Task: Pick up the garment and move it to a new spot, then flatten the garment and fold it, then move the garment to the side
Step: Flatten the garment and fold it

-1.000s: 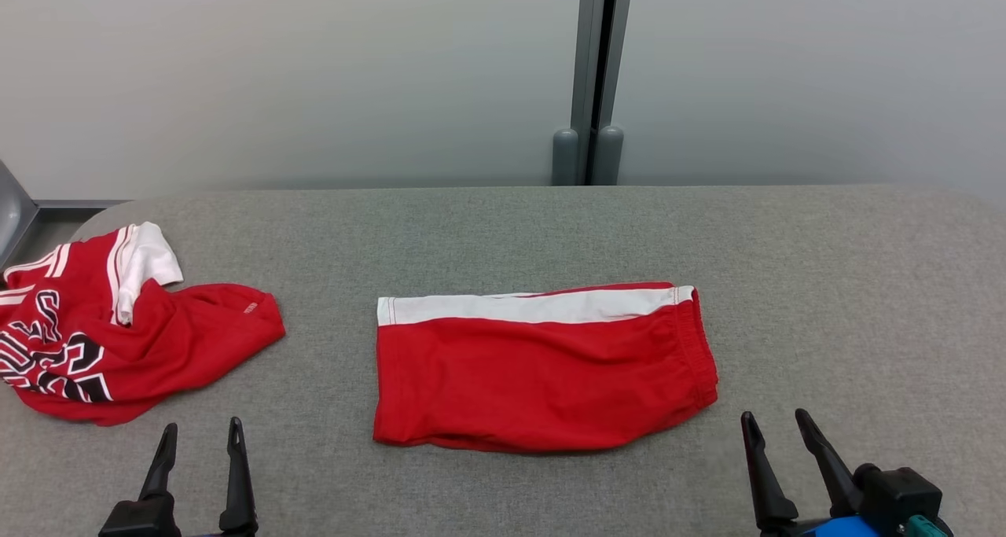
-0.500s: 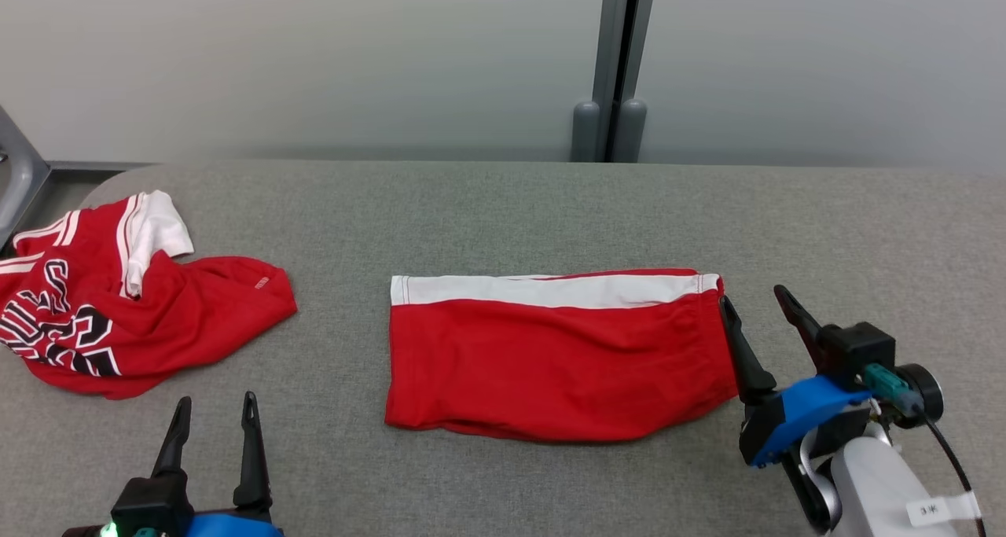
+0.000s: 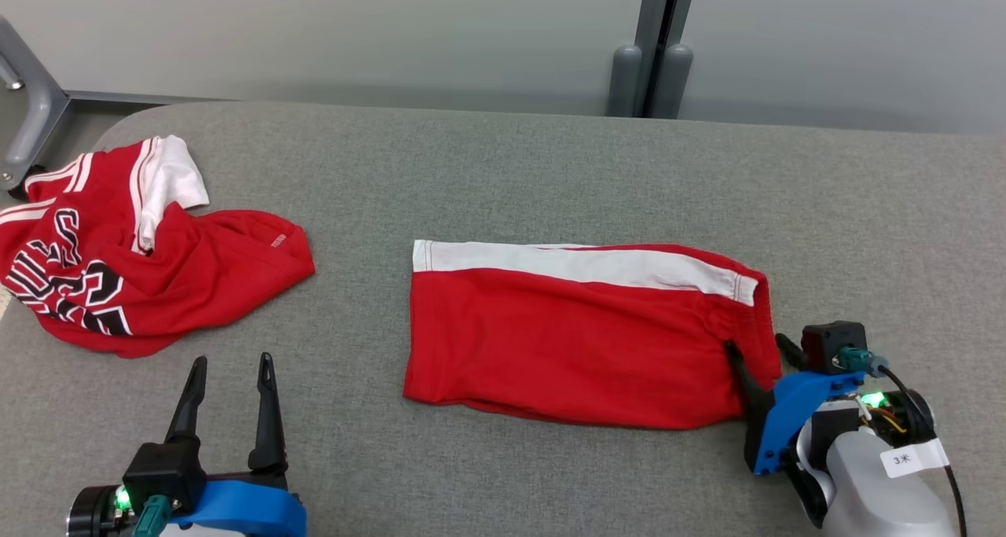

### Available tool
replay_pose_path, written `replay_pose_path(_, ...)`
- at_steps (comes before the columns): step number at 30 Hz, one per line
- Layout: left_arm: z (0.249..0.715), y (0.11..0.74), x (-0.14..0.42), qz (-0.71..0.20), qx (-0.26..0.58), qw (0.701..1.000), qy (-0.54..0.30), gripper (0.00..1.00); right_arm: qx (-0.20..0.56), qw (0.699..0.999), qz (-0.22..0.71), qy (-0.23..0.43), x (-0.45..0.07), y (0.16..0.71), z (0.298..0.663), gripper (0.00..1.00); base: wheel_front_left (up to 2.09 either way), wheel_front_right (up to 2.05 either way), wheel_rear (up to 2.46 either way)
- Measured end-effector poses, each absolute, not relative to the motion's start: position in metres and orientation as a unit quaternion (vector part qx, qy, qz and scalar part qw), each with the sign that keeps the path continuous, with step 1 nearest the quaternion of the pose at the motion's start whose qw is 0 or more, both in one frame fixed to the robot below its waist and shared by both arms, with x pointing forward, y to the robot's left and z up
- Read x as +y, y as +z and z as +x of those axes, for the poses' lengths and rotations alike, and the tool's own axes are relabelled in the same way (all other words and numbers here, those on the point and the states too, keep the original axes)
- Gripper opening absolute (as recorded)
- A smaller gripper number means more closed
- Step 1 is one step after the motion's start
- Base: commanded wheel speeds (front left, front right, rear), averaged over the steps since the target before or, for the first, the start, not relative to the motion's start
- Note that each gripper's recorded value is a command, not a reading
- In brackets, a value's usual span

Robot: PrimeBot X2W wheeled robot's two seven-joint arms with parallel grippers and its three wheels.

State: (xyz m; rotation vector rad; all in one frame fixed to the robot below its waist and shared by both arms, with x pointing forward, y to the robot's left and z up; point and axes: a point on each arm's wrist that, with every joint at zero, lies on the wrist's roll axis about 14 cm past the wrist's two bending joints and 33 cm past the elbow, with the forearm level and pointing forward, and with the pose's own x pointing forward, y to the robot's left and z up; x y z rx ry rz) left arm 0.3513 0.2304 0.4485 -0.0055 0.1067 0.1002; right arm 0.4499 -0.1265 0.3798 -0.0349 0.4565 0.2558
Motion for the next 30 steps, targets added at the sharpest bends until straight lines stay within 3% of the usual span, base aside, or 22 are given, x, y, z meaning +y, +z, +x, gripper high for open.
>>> replay_pose_path(4,0.355,0.449,0.23,-0.004,0.052,0.997,0.05,1.0,0.243,0.961,0.008,0.128,-0.114,0.371,0.449,1.0,0.0,0.0,0.0)
replay_pose_path(5,0.356,0.45,0.23,-0.003,0.05,0.997,0.05,1.0,0.244,0.961,0.017,0.127,-0.112,0.371,0.449,0.59,0.0,0.0,0.0)
replay_pose_path(6,0.356,0.451,0.23,-0.004,0.049,0.998,0.05,1.0,0.245,0.961,0.023,0.127,-0.11,0.371,0.45,0.0,0.0,0.0,0.0)
replay_pose_path(13,0.358,0.452,0.224,-0.005,0.046,0.998,0.041,1.0,0.235,0.965,0.04,0.111,-0.121,0.378,0.451,0.0,0.0,0.0,0.0)
replay_pose_path(24,0.367,0.455,0.206,-0.008,0.04,0.999,0.014,1.0,0.247,0.969,0.003,-0.001,-0.249,0.391,0.44,0.0,0.0,0.0,0.0)
replay_pose_path(30,0.372,0.456,0.197,-0.01,0.038,0.999,0.002,1.0,0.244,0.969,0.032,0.0,-0.249,0.405,0.444,0.0,0.0,0.0,0.0)
